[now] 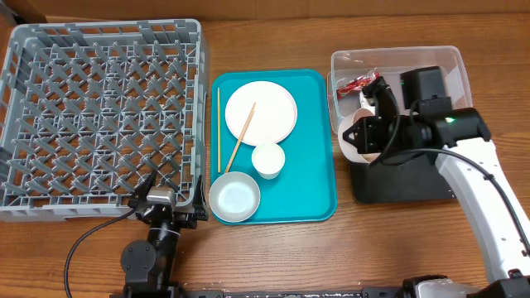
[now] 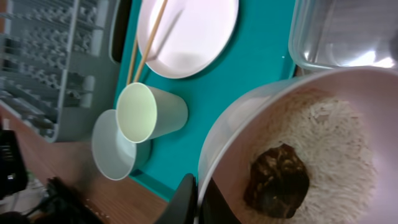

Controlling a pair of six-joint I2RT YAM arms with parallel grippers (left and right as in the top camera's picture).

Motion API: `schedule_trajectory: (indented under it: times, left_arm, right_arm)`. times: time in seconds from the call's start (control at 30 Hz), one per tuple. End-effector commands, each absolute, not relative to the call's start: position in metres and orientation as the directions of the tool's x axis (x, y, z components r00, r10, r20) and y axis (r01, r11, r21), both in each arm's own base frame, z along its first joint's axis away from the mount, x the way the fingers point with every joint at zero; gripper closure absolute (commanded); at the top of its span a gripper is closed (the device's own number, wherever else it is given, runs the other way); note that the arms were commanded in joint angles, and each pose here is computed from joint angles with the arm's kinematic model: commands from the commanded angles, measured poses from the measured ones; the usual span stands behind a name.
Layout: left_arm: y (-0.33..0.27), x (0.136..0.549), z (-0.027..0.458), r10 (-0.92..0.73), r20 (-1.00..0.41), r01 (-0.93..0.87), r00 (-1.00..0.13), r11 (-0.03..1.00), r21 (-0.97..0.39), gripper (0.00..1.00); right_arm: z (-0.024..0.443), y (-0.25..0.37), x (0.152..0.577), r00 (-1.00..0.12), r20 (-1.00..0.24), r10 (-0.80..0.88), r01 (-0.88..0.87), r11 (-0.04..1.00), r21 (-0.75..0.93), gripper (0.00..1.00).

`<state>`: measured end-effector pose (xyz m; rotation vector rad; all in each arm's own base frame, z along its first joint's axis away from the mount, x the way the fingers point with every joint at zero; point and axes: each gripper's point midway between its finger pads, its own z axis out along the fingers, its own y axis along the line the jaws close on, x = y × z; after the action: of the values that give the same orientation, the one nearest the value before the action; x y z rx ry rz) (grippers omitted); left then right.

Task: Sort waste into correct bins and load items into the dishwasher
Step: 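Tip the rice bowl over the black tray to dump the food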

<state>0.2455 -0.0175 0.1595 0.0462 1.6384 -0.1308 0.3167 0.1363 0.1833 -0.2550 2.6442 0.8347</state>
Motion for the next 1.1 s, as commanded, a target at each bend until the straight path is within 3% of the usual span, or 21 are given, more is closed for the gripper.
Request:
schedule_trajectory:
  times: [0.0,0.27,0.4,1.07]
  left_arm:
    - [-0.02,0.245,0.159,-0.03,-0.997,0.125,-0.069,0.991,-0.039,0.0]
    - [-0.02,0.245,0.159,-0.03,-0.997,0.125,-0.069,0.991,-0.039,0.0]
    - [-0.02,0.245,0.159,-0.03,-0.997,0.125,-0.069,0.991,-0.039,0.0]
    - [-0.02,0.245,0.159,-0.03,-0.997,0.125,-0.069,0.991,-0.039,0.0]
  right_arm:
    - [0.197,0.137,0.308,-0.907,-0.42,-0.046,-0.315,0.734,0.602,0.96]
    - [0.181,0.108,0.3,-0.913,-0.403,0.067,-0.253,0.683,0.685,0.96]
    - [0.181,0.101,0.296,-0.897,-0.433,0.091,-0.294,0.609,0.737,0.96]
    - [0.164,0.056,0.275,-0.836,-0.458,0.303,-0.306,0.436,0.847,0.96]
